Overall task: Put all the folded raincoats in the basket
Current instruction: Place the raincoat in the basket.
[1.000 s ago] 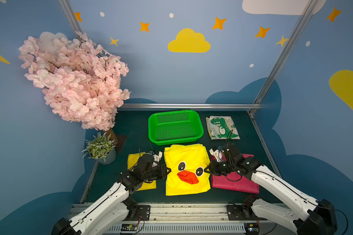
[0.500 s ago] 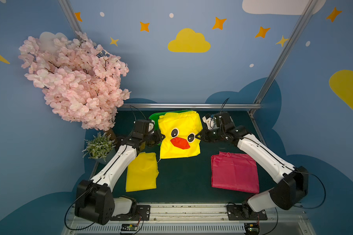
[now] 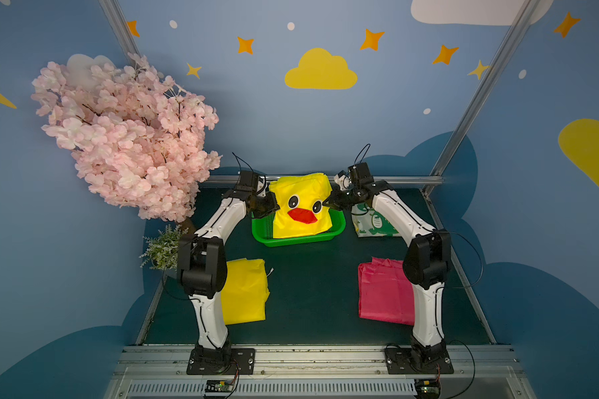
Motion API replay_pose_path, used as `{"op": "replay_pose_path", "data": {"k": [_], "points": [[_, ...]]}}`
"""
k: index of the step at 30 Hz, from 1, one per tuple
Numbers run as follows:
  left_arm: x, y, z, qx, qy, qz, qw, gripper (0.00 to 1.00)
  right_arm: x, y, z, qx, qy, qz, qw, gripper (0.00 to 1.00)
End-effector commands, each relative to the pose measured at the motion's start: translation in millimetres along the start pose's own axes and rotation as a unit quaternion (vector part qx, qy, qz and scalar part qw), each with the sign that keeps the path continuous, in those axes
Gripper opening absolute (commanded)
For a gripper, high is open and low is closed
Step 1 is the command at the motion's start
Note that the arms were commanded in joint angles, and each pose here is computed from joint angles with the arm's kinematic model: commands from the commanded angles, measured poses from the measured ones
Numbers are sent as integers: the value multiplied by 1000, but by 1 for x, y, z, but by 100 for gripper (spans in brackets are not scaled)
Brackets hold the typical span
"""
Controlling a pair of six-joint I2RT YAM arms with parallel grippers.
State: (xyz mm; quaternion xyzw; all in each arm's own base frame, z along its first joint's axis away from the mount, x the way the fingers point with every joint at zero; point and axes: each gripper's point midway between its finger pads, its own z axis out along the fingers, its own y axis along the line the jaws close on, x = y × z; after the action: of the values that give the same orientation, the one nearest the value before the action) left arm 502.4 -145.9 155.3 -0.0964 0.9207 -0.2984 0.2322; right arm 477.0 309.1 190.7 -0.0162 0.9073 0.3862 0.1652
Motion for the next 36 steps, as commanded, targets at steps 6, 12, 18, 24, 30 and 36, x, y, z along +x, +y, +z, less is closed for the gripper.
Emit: {"op": "replay_pose_path", "data": {"k": [6,12,18,24,30,36], "points": [[14,26,22,-25,42,4,999,2,8,-28,27,16,39,28,999,0],[18,40,37,-38,52,6,998,2,15,-42,46,28,52,39,998,0],[17,51,48,-52,52,6,997,2,12,-46,62,30,51,41,997,0],[11,54,54,-53,43,6,998,2,7,-45,74,27,49,34,998,1],[10,48,45,-45,35,12,998,99,4,-37,67,25,46,14,999,52],[-2,22,5,-31,-12,46,998,100,0,-14,32,27,18,-18,999,60]]}}
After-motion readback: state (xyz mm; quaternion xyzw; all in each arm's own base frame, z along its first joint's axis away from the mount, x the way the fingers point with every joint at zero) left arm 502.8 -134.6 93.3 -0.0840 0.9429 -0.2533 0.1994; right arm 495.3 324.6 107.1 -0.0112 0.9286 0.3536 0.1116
